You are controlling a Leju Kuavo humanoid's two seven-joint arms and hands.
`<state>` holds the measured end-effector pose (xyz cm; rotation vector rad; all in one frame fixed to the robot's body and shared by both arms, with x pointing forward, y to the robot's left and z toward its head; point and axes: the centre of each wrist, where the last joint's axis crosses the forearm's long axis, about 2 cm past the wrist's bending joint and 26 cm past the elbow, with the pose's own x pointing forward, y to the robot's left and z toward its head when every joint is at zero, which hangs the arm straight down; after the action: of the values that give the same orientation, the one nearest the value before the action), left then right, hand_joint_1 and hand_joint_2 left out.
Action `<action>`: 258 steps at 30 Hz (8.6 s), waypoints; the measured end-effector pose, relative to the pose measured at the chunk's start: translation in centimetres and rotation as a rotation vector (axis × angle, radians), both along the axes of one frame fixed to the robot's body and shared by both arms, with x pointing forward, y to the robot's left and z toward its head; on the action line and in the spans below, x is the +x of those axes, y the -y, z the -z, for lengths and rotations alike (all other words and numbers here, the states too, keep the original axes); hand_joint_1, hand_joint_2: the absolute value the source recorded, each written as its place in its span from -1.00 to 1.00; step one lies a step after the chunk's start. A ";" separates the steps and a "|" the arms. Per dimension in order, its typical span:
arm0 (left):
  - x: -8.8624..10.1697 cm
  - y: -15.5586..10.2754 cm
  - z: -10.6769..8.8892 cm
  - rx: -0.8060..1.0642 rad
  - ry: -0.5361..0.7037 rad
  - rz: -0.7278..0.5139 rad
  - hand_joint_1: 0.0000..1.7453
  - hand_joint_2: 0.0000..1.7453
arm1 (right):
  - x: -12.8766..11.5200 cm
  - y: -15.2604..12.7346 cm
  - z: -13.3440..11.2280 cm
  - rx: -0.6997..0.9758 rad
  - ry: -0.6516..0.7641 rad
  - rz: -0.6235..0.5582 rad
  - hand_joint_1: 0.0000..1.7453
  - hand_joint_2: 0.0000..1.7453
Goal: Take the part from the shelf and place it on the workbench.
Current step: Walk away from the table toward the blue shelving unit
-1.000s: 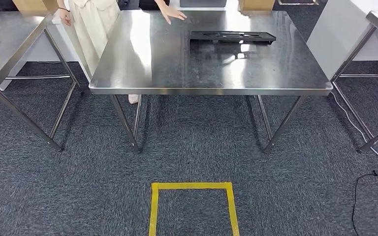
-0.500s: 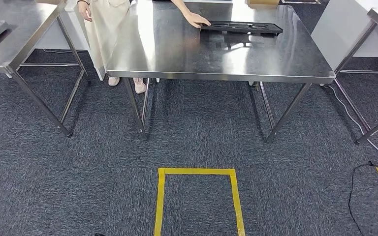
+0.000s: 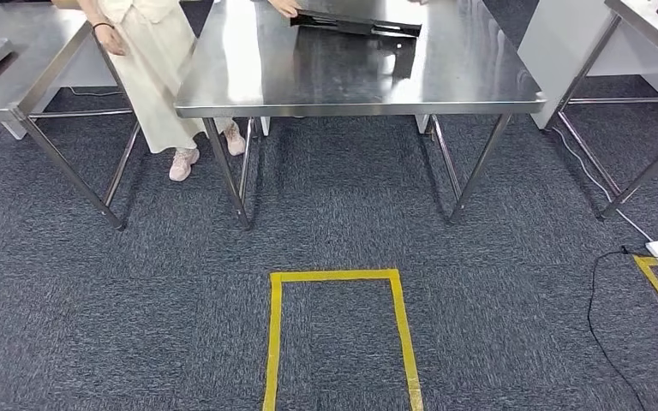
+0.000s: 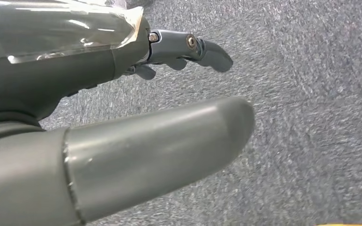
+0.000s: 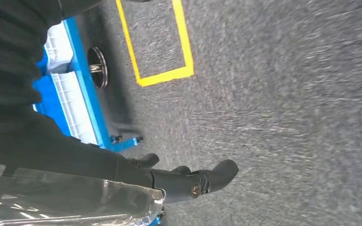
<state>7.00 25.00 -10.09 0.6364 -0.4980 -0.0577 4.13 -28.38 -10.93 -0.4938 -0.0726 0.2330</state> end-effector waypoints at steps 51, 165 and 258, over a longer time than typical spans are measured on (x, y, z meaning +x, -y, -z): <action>0.2 0.3 0.0 -0.003 0.007 0.035 -1.00 -1.00 | -0.7 -0.3 0.1 0.009 0.000 -0.014 -1.00 -1.00; -0.2 0.6 0.0 0.015 0.029 0.075 -1.00 -1.00 | -0.9 -0.8 0.1 0.044 -0.029 -0.024 -1.00 -1.00; -1.3 1.9 0.3 -0.255 0.085 0.067 -1.00 1.00 | -1.0 -0.5 0.1 0.057 -0.032 -0.032 -1.00 -1.00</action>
<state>5.74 23.07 -10.37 0.3737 -0.5983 -0.0298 3.09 -27.84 -11.07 -0.4321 -0.0563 0.2693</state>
